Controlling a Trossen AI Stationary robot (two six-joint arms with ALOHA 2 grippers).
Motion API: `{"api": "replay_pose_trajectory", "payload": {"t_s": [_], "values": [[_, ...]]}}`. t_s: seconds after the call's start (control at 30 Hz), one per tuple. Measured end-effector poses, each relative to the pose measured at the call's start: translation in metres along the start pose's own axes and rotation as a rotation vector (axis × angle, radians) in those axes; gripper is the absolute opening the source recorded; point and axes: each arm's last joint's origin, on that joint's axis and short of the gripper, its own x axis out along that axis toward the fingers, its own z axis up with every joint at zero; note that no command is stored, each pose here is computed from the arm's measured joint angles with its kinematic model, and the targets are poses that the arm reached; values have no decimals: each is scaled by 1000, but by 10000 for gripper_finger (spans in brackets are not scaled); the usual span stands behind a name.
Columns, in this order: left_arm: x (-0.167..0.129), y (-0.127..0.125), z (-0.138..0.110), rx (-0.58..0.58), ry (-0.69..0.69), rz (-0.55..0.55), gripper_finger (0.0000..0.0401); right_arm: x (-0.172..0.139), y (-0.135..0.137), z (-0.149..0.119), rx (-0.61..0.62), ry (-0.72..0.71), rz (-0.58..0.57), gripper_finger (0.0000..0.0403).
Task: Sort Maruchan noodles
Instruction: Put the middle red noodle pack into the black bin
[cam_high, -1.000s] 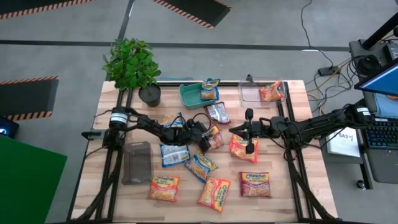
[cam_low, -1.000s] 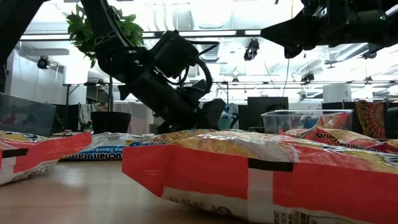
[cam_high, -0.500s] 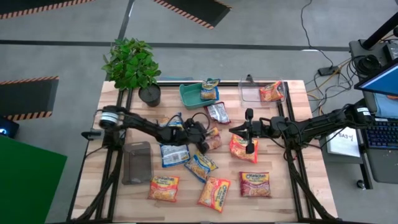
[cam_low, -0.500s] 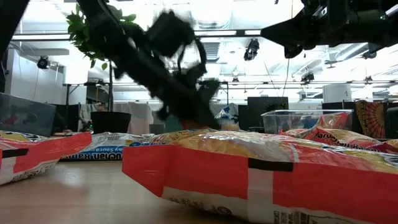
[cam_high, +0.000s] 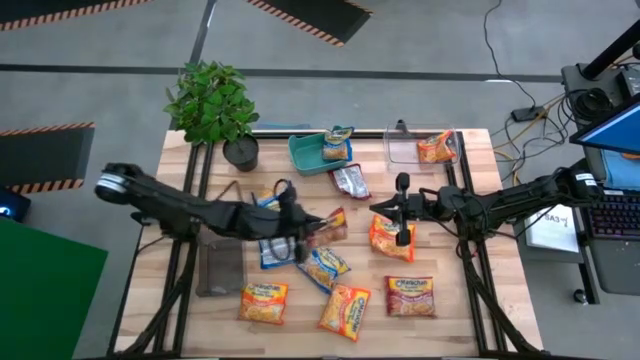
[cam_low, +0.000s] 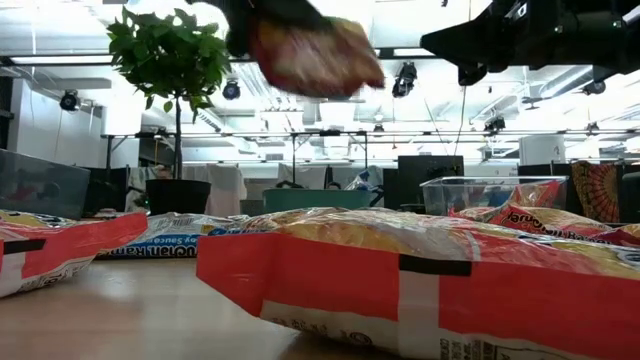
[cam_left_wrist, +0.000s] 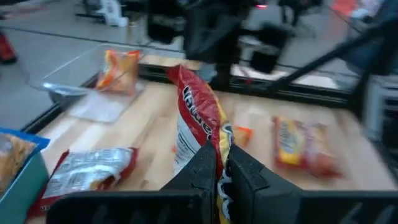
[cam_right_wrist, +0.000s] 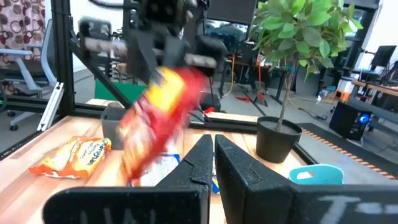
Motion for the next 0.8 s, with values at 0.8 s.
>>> {"api": "replay_pose_trajectory", "payload": {"t_s": [0.8], "values": [[-125, 5, 31, -391, 994, 448, 2, 0, -2, 5, -72, -55, -18, 9]]}}
